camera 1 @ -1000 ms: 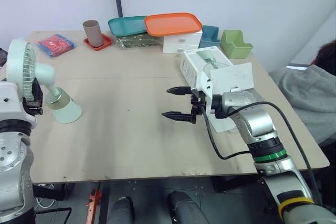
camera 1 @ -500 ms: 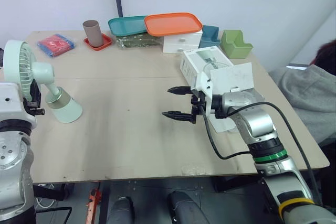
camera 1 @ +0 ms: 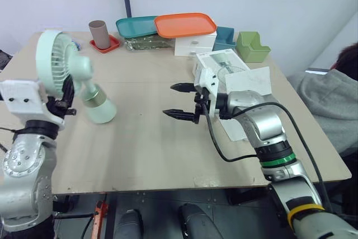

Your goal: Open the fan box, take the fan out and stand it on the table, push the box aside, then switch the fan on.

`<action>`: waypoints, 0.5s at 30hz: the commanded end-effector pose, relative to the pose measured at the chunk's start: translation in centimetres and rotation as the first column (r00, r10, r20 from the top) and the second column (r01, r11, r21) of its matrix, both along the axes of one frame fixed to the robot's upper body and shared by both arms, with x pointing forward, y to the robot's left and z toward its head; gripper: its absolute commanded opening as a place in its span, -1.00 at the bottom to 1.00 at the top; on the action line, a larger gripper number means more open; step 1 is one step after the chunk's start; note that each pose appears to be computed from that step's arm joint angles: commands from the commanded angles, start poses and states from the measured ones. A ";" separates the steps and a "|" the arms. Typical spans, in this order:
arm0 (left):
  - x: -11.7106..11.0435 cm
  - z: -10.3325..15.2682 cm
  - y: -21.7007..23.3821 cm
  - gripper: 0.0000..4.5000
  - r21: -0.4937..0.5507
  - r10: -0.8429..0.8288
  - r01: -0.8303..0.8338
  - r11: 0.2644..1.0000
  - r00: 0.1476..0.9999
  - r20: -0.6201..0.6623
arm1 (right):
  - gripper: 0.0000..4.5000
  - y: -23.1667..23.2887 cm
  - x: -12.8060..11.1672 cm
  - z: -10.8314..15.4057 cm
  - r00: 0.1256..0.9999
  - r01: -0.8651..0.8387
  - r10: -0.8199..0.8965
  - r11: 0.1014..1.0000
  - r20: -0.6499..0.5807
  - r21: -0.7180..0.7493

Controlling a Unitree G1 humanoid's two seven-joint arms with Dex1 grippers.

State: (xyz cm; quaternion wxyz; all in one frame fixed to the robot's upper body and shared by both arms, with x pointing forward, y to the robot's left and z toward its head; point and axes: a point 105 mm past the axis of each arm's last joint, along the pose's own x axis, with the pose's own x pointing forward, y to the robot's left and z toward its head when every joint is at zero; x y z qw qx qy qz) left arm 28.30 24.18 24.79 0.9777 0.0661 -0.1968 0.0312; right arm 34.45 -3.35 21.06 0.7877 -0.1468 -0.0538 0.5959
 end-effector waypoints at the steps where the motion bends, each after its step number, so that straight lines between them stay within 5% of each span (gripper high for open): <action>1: -0.7 2.8 -2.3 -0.12 0.036 -0.070 0.066 0.997 0.992 0.102 | 1.00 1.4 -0.6 2.3 0.998 -0.037 0.034 0.998 0.050 0.048; 15: 0.4 2.2 -6.6 -0.12 -0.009 -0.271 0.272 0.962 0.961 0.060 | 1.00 4.7 0.5 3.4 1.000 0.008 -0.008 0.996 0.004 0.093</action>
